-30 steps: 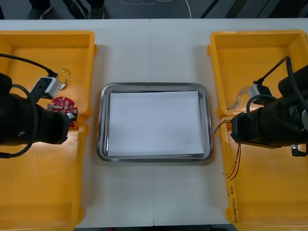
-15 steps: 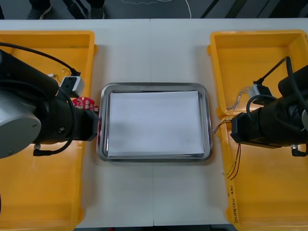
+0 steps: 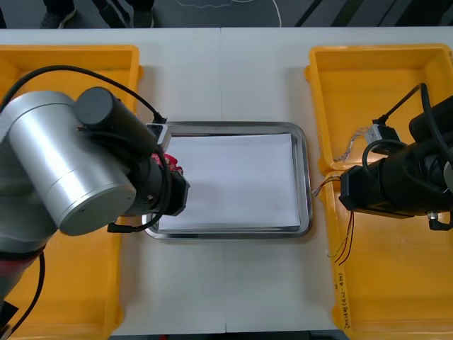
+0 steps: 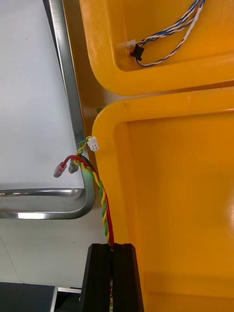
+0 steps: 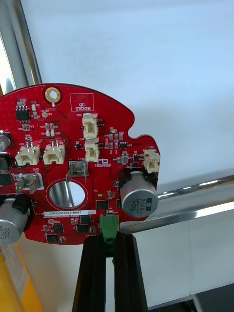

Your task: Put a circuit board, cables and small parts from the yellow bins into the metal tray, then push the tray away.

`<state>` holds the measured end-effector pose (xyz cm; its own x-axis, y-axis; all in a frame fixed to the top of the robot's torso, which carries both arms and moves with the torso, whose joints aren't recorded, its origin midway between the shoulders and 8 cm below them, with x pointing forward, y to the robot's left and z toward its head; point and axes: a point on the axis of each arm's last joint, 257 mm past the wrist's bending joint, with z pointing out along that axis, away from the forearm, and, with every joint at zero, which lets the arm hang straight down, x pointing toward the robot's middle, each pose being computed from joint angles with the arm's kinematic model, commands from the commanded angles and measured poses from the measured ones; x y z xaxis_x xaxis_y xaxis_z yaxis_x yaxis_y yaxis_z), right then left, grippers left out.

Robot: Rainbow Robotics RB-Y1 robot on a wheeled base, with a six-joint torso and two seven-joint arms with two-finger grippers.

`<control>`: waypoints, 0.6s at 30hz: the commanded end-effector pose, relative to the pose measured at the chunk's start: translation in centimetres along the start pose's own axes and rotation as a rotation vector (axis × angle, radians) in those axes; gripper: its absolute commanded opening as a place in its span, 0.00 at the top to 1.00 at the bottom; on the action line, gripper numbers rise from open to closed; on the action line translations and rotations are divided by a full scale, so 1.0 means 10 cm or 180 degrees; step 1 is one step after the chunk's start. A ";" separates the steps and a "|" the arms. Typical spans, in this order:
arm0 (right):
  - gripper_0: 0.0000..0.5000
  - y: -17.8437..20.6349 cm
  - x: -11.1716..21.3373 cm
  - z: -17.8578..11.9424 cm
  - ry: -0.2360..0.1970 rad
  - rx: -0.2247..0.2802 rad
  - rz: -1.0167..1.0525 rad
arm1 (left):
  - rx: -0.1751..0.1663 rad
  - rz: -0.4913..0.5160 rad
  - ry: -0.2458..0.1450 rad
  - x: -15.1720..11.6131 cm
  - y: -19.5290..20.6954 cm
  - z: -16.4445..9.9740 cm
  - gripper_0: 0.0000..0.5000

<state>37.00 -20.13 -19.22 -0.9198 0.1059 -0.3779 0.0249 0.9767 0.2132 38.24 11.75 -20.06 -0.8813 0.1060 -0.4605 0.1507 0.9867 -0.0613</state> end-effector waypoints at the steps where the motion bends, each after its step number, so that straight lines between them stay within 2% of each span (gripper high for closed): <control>1: 1.00 0.11 -0.03 -0.06 -0.0075 -0.0029 -0.0030 | 0.0045 -0.0191 0.0040 -0.09 -0.21 0.03 1.00; 9: 1.00 0.11 -0.03 -0.06 -0.0075 -0.0029 -0.0035 | 0.0007 -0.0123 0.0214 0.02 -0.24 0.16 1.00; 13: 1.00 0.11 -0.03 -0.06 -0.0075 -0.0029 -0.0030 | -0.0010 -0.0149 0.0340 0.08 -0.26 0.27 1.00; 18: 1.00 0.10 -0.03 -0.06 -0.0079 -0.0021 -0.0034 | -0.0040 -0.0065 0.0377 0.13 -0.28 0.32 1.00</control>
<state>37.00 -20.12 -19.22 -0.9198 0.1058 -0.3779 0.0248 0.9767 0.2131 38.04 10.74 -24.35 -0.9466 0.0069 -0.3223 0.0324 0.9967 -0.0739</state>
